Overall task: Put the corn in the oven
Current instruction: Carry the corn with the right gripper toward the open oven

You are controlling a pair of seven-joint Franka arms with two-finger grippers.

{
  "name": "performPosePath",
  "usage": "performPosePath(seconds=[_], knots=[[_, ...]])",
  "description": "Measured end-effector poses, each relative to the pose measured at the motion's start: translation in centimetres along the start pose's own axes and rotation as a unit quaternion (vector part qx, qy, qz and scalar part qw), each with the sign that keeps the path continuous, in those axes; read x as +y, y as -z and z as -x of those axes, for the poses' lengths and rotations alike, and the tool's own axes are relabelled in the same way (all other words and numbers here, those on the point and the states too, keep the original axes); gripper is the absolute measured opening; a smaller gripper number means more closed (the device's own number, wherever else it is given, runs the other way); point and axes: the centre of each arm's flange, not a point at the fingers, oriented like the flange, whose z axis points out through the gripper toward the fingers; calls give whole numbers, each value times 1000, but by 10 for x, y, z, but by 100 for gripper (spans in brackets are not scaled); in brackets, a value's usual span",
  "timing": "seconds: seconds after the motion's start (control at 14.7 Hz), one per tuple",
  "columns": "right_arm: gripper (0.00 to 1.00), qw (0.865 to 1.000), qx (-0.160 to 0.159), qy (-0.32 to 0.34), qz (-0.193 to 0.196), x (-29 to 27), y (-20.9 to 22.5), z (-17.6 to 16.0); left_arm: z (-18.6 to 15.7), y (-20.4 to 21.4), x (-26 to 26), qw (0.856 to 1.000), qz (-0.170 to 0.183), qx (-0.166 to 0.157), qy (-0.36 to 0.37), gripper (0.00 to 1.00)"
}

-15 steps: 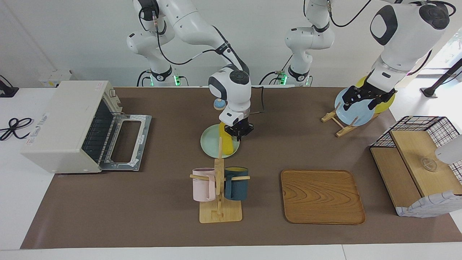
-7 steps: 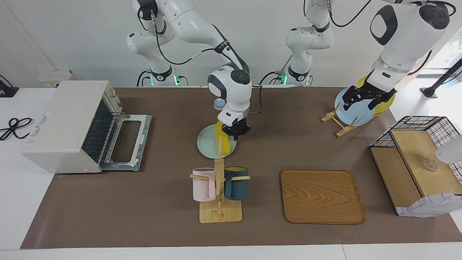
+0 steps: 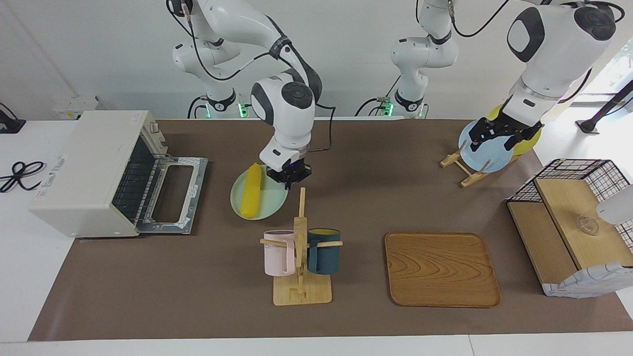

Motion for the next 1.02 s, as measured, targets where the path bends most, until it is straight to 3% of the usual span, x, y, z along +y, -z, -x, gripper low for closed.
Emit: performPosePath(seconds=[0.34, 0.82, 1.02], knots=[[3, 999, -23, 20, 40, 46, 22, 7, 0, 0, 0, 1000, 0, 0, 0, 100], [3, 994, -73, 18, 78, 141, -17, 1, 0, 0, 0, 1000, 0, 0, 0, 100], [3, 990, -82, 19, 113, 165, -29, 8, 0, 0, 0, 1000, 0, 0, 0, 100]])
